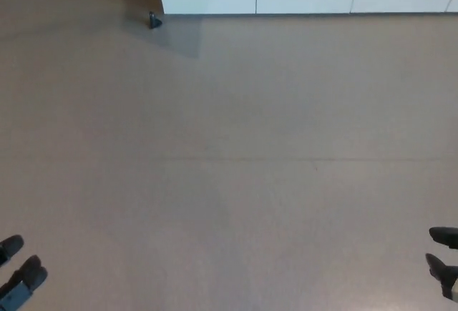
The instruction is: The robot walks towards an open cabinet and lifts its left hand to push the door towards the right to close it.
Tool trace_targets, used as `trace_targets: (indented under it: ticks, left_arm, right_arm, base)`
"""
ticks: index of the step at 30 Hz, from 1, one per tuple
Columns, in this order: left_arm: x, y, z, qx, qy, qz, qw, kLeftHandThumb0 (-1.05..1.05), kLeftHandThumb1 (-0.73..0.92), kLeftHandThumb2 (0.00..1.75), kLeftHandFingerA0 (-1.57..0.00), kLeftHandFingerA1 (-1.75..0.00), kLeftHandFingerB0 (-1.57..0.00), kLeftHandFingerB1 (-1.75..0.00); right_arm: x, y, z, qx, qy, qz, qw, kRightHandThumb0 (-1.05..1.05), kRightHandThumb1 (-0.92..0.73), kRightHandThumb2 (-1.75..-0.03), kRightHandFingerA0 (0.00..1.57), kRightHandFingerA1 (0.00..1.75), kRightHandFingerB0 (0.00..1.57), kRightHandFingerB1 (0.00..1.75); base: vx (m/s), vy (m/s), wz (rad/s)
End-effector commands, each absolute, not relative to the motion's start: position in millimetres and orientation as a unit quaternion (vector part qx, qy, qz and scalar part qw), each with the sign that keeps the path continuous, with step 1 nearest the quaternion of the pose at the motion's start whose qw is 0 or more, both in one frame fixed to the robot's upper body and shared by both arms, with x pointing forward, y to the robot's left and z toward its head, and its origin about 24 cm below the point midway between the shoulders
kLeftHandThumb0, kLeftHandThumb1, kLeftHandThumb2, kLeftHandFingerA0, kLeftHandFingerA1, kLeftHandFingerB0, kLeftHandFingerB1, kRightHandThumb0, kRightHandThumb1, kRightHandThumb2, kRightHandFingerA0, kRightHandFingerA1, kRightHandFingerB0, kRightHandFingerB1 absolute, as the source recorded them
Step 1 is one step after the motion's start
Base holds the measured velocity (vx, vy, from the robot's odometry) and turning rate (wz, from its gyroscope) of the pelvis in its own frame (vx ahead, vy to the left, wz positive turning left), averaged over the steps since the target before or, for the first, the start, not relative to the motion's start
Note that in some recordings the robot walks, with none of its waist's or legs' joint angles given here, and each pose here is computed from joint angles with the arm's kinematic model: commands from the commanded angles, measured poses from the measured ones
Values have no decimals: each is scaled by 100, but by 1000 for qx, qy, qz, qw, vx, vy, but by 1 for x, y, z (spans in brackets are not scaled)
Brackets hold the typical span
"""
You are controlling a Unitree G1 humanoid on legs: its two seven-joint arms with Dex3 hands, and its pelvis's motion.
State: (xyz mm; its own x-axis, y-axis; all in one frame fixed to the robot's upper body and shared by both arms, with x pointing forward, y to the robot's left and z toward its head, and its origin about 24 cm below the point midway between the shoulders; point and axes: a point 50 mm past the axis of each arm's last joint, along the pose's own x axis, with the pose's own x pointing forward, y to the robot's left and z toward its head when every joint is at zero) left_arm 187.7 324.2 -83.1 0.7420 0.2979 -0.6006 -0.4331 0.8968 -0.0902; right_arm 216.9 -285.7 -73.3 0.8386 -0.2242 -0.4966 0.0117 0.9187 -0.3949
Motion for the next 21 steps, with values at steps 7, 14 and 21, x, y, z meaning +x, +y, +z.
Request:
trace_targets:
  ticks: [7,14,21]
  left_arm:
    - [183,332,-80,-91,293,202,930,-24,59,57,-57,-46,-50,-43]
    - [181,331,-81,-86,296,199,930,-25,56,56,-58,-46,-51,-43]
    - [181,330,-82,-79,299,192,931,-25,59,57,-57,-46,-50,-43]
  right_arm:
    - [218,-287,-73,-193,276,-63,939,-37,-66,-60,65,45,51,40]
    - [218,-286,-74,-199,281,-60,937,-37,-67,-60,66,45,52,40]
    - [217,-286,-75,-204,283,-54,936,-38,-65,-59,67,46,51,40]
  base:
    - [354,18,-38]
    - [435,188,5]
    - [418,-67,35]
